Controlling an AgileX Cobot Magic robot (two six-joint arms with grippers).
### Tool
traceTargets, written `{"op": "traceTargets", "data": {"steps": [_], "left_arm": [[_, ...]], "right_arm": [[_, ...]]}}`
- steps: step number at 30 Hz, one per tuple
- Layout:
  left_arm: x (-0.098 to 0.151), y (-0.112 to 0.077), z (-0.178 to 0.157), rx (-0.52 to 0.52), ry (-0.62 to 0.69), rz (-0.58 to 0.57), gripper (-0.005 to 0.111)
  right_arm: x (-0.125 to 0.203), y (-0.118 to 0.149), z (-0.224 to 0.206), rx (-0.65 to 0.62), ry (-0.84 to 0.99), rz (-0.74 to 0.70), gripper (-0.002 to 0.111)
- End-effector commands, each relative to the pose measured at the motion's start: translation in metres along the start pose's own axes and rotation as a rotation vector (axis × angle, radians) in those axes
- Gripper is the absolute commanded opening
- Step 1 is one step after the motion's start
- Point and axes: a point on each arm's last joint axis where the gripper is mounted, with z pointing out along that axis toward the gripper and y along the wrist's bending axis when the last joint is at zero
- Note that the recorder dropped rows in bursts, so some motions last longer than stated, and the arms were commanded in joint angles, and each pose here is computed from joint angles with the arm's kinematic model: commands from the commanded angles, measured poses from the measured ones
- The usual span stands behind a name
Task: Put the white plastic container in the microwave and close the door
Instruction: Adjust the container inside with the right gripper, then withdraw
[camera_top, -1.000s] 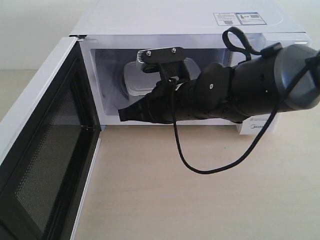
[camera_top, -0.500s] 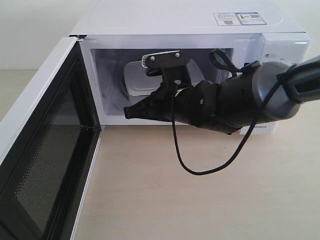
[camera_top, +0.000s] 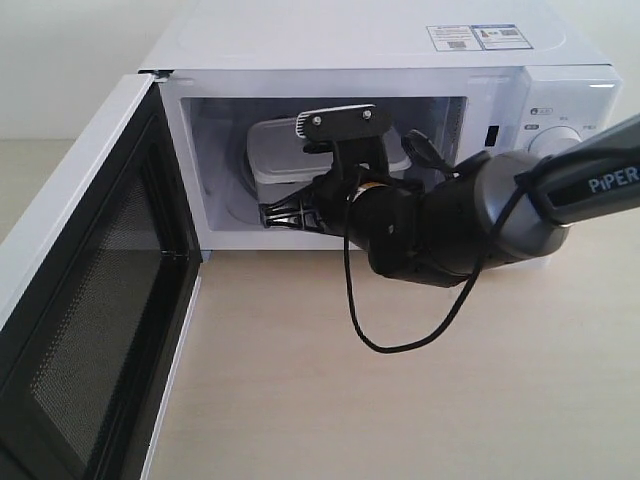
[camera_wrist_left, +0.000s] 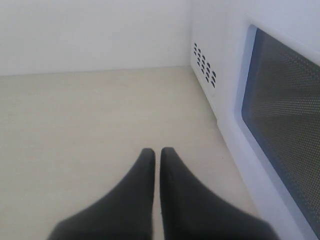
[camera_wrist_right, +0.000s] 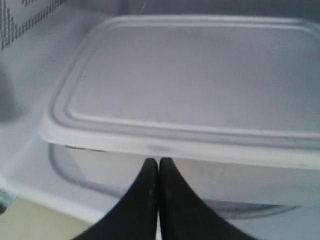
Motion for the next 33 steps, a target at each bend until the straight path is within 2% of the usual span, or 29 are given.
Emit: {"op": "traceTargets", "data": {"steps": [1,9,19,26,33], "left_arm": [[0.001,0.0,0.0,0.0,-0.002,-0.016,0.004],[0.001,0.0,0.0,0.0,-0.002,-0.016,0.004],[0.001,0.0,0.0,0.0,-0.002,-0.016,0.004],[0.001,0.0,0.0,0.0,-0.002,-0.016,0.004],[0.001,0.0,0.0,0.0,-0.002,-0.016,0.004]], "right_arm": [[-0.006,-0.005,0.002,0.04,-0.08,0.012,0.0],[0.009,-0.008,0.013,0.071,-0.102,0.08,0.0],[0.004,-0.009,0.013,0.079,-0.189,0.045,0.0],[0.005,-0.008,0.013,0.066,-0.167,0.041,0.0],[-0.004,0.013,-0.001,-0.006,-0.127,0.022,0.0]]}}
